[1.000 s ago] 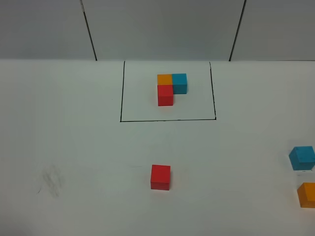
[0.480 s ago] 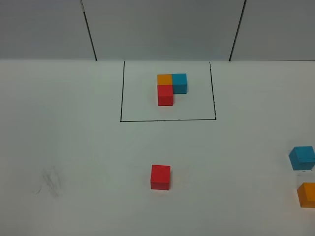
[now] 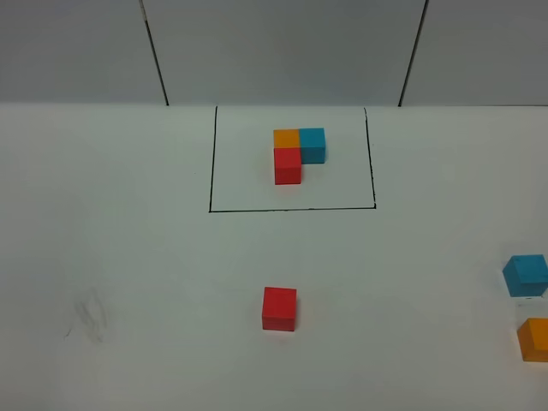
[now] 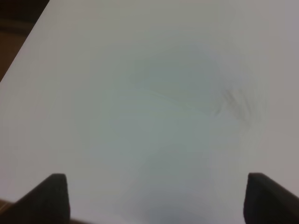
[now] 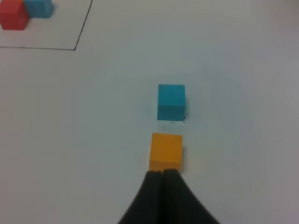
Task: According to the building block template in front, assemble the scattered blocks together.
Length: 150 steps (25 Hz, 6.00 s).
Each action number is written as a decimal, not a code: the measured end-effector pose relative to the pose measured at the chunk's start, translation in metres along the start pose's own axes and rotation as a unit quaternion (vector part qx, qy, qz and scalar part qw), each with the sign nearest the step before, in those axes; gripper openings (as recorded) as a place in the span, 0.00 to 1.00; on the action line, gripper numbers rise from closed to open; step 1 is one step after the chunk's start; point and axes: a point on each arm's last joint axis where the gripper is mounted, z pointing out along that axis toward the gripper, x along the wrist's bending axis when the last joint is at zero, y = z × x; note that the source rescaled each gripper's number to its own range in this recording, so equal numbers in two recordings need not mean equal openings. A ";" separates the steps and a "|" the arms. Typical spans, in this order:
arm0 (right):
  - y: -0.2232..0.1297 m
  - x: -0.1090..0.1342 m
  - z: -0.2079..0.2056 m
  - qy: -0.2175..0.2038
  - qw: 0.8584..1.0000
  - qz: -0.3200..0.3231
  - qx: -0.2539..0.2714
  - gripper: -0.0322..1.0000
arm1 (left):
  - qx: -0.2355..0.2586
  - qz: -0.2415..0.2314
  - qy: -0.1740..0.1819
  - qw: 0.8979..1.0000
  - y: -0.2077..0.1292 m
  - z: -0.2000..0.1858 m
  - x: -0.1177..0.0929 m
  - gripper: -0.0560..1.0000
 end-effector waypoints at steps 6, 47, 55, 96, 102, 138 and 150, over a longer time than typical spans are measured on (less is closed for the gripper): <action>0.000 0.000 0.000 0.000 1.000 0.000 0.000 0.03 | -0.019 -0.008 -0.008 1.000 -0.002 0.004 -0.001 0.83; 0.001 0.001 0.001 0.004 1.000 0.014 0.005 0.05 | -0.020 -0.008 -0.013 1.000 -0.002 0.004 -0.002 0.83; 0.040 0.001 0.029 0.008 0.997 0.042 0.058 0.32 | -0.021 -0.008 -0.013 1.000 -0.001 0.004 -0.002 0.83; 0.012 -0.027 0.257 -0.033 0.910 0.019 0.413 0.94 | -0.021 -0.008 -0.013 1.000 -0.001 0.004 -0.002 0.83; 0.007 -0.018 0.263 -0.011 0.912 0.010 0.409 0.93 | -0.021 -0.009 -0.013 1.000 -0.001 0.004 -0.002 0.83; 0.016 -0.012 0.257 -0.003 0.922 0.055 0.384 0.48 | -0.021 -0.009 -0.013 1.000 -0.001 0.004 -0.002 0.83; 0.084 0.065 0.229 0.120 0.941 0.088 0.304 0.48 | -0.021 -0.009 -0.013 1.000 -0.001 0.004 -0.002 0.83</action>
